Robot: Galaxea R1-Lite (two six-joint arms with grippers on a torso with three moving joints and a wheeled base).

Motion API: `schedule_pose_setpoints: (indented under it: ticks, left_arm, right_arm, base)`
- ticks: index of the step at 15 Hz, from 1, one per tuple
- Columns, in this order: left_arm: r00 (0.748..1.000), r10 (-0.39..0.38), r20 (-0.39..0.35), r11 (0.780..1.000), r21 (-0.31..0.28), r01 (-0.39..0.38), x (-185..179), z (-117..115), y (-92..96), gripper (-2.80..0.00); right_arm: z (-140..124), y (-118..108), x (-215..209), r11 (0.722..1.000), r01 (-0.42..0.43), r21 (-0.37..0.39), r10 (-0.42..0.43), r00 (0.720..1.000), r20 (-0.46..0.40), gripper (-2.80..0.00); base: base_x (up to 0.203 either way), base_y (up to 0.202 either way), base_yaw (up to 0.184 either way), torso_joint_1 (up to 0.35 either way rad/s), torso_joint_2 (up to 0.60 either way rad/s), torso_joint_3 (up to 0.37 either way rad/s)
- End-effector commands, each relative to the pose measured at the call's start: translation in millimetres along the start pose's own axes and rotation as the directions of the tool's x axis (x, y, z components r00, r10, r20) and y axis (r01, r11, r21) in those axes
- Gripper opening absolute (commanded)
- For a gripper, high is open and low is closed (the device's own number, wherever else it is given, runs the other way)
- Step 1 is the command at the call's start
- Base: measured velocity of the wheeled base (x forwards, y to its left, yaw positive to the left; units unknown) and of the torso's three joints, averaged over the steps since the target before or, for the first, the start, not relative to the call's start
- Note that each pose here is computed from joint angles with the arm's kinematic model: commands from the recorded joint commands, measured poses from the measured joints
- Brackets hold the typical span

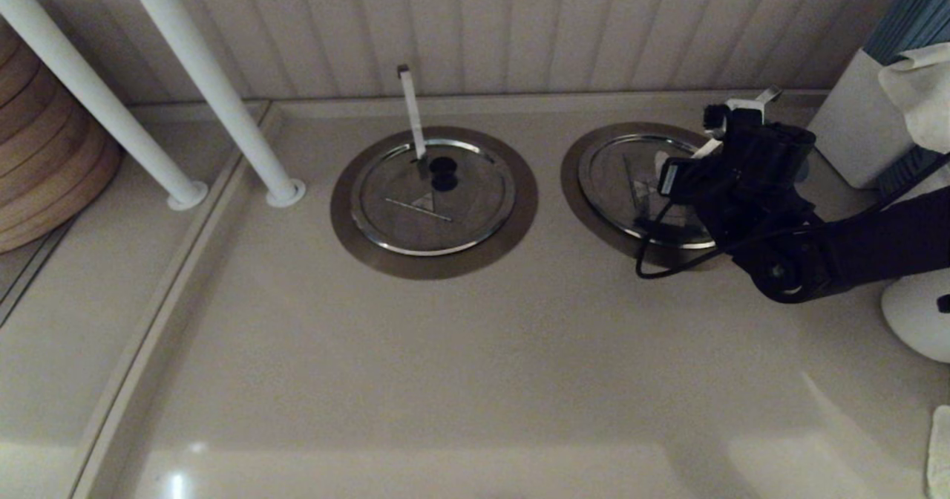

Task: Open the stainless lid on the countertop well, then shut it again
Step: Open the lid

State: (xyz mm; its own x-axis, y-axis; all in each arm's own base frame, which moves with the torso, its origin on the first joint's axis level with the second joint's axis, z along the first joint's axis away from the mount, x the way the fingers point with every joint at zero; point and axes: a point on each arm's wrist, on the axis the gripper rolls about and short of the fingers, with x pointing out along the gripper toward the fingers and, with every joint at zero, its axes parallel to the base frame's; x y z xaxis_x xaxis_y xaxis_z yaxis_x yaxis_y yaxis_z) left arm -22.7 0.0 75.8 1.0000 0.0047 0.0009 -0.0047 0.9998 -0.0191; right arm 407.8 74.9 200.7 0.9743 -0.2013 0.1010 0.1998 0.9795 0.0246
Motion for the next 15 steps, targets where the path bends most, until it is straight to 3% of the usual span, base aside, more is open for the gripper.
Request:
schedule_pose_setpoints:
  ticks: [1,6,15]
  left_arm:
    - [1.0,0.0,0.001,1.0,0.001,0.0,0.0,0.0,0.0,-2.8]
    - [1.0,0.0,0.001,1.0,-0.001,0.0,0.0,0.0,0.0,-2.8]
    - [1.0,-0.002,0.001,1.0,0.001,0.002,0.0,0.0,0.0,-2.8]
  right_arm:
    - [-18.2,1.3,8.3,1.0,0.007,-0.013,-0.007,1.0,-0.029,0.0]
    - [-20.7,-4.7,15.6,1.0,0.025,0.002,-0.025,0.999,-0.024,0.0]
    - [-11.4,11.4,8.1,0.996,-0.033,0.088,0.032,0.999,0.012,0.0]
  base:
    - [0.0,0.0,0.0,0.0,0.0,0.0]
    - [0.0,0.0,0.0,0.0,0.0,0.0]
    - [0.0,0.0,0.0,0.0,0.0,0.0]
